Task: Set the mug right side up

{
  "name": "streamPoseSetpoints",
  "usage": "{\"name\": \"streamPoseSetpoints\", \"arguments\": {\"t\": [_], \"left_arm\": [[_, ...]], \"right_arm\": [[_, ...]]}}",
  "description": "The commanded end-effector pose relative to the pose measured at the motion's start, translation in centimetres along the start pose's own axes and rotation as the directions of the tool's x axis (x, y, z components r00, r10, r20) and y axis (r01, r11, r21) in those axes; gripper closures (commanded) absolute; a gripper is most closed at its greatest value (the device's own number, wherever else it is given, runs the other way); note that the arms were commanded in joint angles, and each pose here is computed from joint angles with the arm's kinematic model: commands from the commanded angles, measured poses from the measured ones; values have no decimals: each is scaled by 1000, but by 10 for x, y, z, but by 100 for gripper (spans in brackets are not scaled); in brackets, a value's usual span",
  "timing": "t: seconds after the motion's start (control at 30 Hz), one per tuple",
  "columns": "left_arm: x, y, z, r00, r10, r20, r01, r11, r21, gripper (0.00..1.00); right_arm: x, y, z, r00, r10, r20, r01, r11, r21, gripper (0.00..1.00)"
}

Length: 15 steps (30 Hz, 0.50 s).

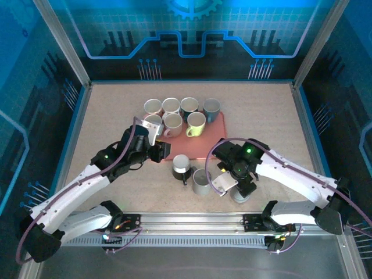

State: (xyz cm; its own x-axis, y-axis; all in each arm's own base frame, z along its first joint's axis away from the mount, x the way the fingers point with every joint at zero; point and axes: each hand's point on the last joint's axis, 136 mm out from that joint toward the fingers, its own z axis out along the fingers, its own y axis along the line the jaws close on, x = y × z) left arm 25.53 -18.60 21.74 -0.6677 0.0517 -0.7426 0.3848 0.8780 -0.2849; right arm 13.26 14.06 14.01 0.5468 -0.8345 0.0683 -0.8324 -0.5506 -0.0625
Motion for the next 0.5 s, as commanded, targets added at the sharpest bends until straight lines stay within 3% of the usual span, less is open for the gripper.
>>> {"name": "streamPoseSetpoints", "arguments": {"t": [0.0,0.47], "left_arm": [[0,3,-1,1000,10,16,-10,1000,-11,57],[-1,3,1,999,17,29,-17,1000,-6,57]], "right_arm": [[11,13,18,998,-3,-65,-1,998,-56,0],[30,31,72,987,56,-147,-67,996,-67,0]]}}
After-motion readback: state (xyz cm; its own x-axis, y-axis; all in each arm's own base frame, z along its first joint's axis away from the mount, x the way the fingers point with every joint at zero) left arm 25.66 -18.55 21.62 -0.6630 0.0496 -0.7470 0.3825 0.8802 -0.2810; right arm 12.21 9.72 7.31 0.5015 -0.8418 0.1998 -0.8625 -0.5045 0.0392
